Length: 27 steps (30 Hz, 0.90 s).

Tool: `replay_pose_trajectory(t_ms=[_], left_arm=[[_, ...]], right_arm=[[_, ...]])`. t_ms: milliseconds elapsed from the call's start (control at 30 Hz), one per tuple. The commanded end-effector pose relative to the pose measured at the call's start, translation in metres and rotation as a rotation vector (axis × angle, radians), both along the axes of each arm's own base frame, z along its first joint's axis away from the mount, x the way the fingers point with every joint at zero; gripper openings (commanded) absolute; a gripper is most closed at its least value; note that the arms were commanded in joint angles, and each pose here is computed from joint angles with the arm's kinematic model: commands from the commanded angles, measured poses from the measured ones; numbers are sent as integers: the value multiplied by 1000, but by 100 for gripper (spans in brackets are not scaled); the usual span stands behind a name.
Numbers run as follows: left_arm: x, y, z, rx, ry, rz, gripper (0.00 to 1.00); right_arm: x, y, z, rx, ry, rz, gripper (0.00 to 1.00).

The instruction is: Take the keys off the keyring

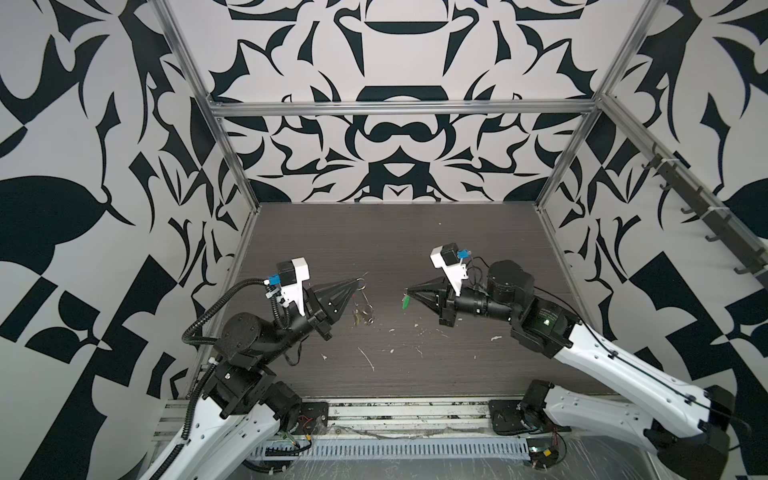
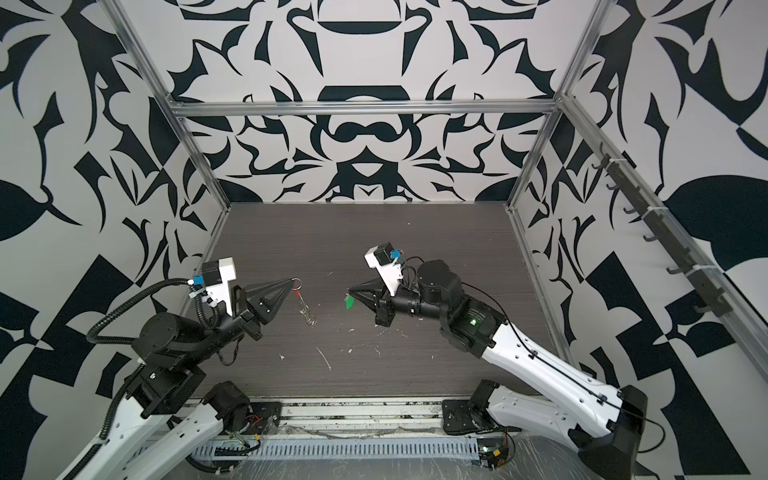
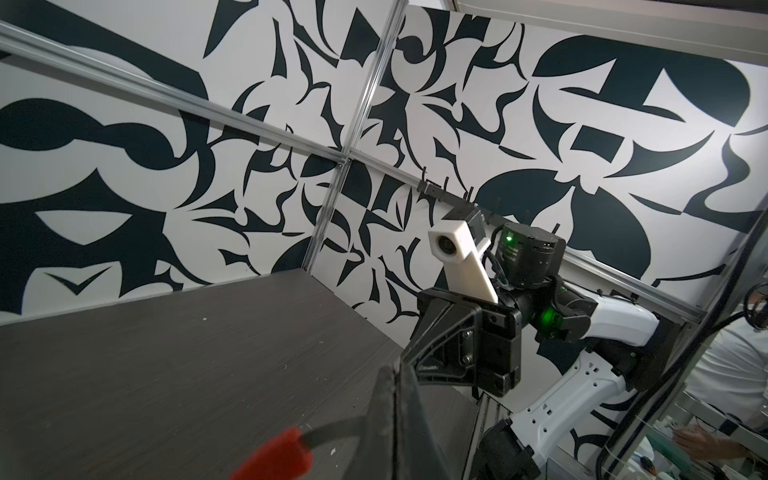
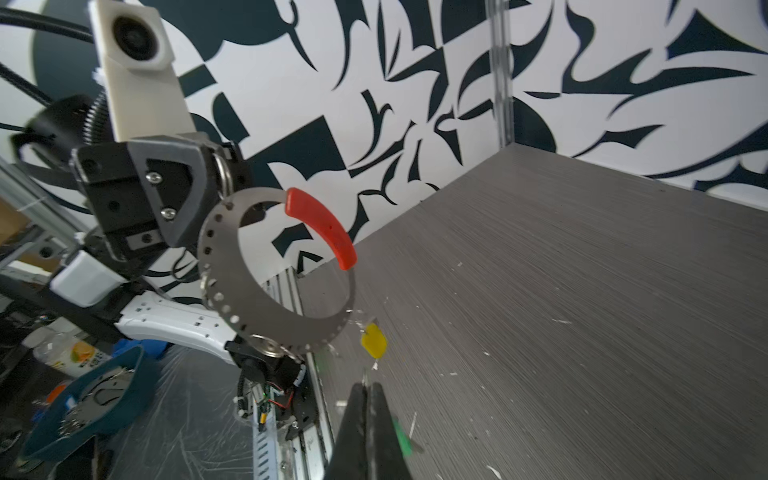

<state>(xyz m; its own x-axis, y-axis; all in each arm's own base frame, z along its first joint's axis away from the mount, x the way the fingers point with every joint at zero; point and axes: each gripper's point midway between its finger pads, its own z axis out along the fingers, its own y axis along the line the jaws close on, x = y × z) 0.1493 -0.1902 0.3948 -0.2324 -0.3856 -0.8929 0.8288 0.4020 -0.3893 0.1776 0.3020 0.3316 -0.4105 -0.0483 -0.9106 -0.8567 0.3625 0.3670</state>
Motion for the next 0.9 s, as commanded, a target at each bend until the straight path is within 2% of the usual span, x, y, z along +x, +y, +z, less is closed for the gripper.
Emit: replay_pose_trajectory(t_ms=[0,300,533,867], left_arm=[[2,6,-6,3,15,35,0],[3,8,-14,3,37,48,0],[5,7,-15,5,43,45,0],[5,6,-17,-5,54,41,0]], right_arm=[[17,-13,-22,-51,-12,-129,0],[38,-2,-116,-186,131,-177,0],[56,20,-163,-221,222,-170,0],[93,29,-226,-287,375,-232,0]])
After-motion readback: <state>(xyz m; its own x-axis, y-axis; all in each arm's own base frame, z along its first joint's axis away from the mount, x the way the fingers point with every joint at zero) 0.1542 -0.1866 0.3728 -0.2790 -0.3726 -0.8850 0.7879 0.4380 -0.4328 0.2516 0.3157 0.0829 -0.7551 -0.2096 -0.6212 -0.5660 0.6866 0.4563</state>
